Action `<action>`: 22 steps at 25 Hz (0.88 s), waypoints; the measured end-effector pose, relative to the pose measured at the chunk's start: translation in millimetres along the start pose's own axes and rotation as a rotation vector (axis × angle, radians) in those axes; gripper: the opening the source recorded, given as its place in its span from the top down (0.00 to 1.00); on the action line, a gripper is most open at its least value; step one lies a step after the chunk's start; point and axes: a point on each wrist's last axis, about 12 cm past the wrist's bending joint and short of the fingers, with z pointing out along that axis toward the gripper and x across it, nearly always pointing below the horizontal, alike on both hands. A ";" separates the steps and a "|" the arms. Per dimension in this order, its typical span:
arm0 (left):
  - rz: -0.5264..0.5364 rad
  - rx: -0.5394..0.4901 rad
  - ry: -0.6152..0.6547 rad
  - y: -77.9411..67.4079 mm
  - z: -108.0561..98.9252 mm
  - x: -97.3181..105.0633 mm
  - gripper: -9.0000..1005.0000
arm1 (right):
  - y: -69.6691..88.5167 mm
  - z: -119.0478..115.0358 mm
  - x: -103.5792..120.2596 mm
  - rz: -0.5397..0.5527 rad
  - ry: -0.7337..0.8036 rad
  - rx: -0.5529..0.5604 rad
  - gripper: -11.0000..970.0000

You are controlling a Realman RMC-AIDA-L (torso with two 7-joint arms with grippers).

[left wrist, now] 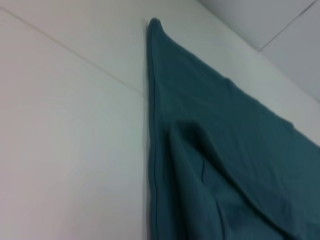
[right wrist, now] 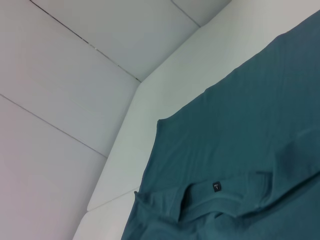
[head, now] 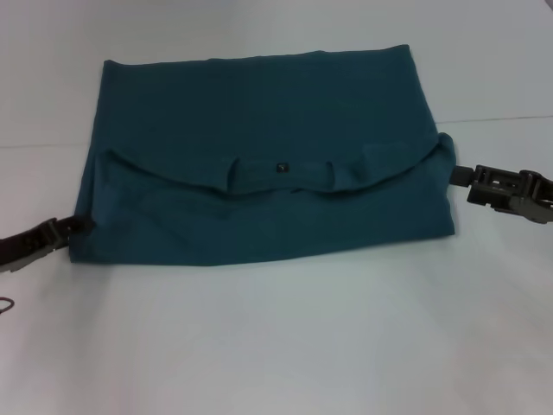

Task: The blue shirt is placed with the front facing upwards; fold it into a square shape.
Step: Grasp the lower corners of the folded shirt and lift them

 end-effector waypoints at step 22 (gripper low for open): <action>0.064 0.021 0.055 -21.0 18.1 5.6 0.38 | -5.8 -5.9 5.4 0.024 -0.023 0.006 0.14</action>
